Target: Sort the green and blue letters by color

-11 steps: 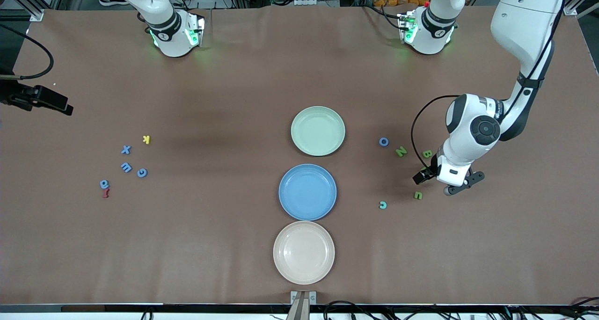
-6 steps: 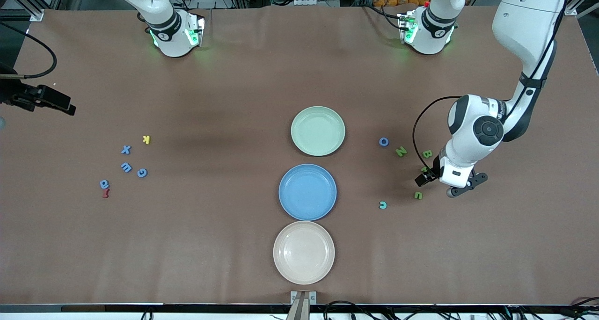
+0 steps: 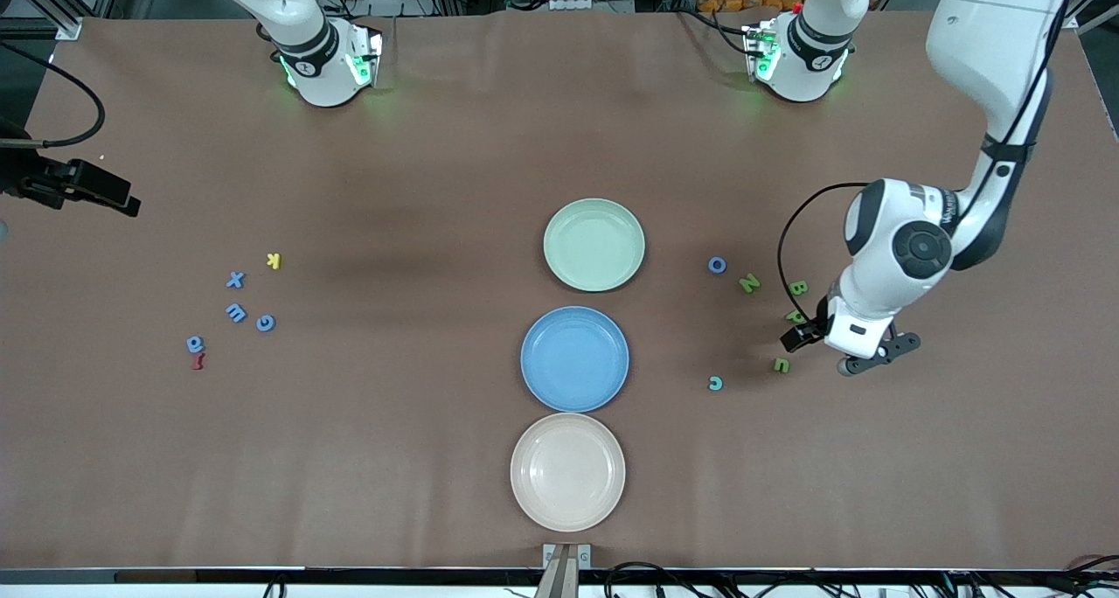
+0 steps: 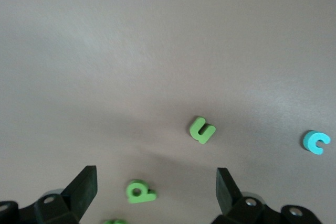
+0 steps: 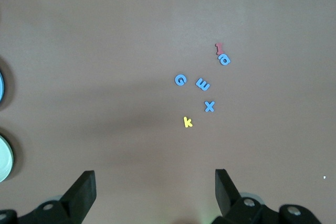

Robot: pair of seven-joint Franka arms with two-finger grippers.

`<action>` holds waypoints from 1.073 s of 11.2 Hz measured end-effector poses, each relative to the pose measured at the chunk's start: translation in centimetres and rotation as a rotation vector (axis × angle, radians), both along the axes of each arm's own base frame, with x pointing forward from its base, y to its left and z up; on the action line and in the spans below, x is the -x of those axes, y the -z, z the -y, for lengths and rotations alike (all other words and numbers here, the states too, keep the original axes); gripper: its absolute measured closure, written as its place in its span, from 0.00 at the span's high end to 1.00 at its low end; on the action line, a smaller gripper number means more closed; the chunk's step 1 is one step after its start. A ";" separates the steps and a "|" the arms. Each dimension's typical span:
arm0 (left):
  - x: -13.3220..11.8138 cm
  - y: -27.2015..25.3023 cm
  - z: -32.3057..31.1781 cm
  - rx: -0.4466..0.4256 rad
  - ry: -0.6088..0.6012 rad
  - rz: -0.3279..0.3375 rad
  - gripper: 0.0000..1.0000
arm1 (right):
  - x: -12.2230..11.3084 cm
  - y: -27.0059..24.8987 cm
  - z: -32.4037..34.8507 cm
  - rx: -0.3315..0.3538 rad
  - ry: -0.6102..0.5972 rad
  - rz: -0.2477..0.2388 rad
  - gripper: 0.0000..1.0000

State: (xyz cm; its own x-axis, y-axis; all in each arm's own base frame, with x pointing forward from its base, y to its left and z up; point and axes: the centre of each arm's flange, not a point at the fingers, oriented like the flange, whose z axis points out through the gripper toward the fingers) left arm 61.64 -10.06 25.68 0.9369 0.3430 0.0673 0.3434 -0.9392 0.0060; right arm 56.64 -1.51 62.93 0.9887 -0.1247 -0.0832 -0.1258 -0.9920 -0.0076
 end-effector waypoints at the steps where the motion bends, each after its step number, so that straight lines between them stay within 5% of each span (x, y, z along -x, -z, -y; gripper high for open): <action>1: -1.1 -2.2 -0.3 -0.019 0.031 -0.025 1.00 | 0.0 0.0 0.0 0.000 0.000 0.000 1.00; 5: -3.3 -10.1 0.2 -0.051 0.116 -0.033 1.00 | 0.0 0.0 0.1 0.000 0.002 0.000 1.00; 12: -1.1 -17.6 1.9 -0.077 0.179 -0.029 1.00 | 0.0 -0.1 0.5 0.001 0.008 0.001 1.00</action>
